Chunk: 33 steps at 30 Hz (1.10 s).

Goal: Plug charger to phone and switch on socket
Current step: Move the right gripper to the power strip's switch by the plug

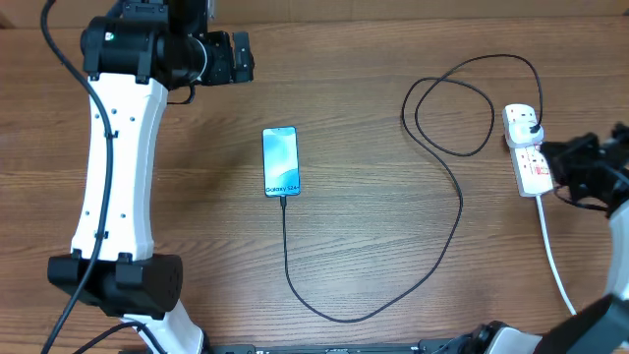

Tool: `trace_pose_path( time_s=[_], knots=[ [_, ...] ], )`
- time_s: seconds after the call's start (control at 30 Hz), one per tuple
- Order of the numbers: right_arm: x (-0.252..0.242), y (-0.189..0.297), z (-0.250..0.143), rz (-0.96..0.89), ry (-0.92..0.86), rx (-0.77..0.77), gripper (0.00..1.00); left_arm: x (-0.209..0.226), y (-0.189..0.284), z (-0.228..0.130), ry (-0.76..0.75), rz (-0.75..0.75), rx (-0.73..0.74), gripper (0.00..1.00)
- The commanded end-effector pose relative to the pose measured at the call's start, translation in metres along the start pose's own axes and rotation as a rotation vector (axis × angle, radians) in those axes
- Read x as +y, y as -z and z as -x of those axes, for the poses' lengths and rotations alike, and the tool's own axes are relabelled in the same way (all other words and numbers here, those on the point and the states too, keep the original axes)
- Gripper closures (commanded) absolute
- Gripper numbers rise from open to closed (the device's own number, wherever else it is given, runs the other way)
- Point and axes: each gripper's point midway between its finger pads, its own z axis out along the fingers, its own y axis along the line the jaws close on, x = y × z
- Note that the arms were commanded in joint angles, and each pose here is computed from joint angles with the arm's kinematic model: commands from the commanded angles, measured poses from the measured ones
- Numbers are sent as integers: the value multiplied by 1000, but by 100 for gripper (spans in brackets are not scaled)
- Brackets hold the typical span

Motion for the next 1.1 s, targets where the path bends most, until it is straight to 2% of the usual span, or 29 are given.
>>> trace_pose_path(
  time_s=[0.0,0.37,0.63,1.07],
  knots=[
    [-5,-2,16,62,-6,9,96,-3,-6,-3,6,-14,22,1],
    [-49,-40,53,102,-153,-11,96,-3,-6,-3,6,-14,21,1],
    [-66,-71,64,162,-256,11,96,-3,-6,-3,5,-14,21,0],
    [-86,-99,70,177,-292,7,96,-3,-6,-3,5,-14,21,0]
  ],
)
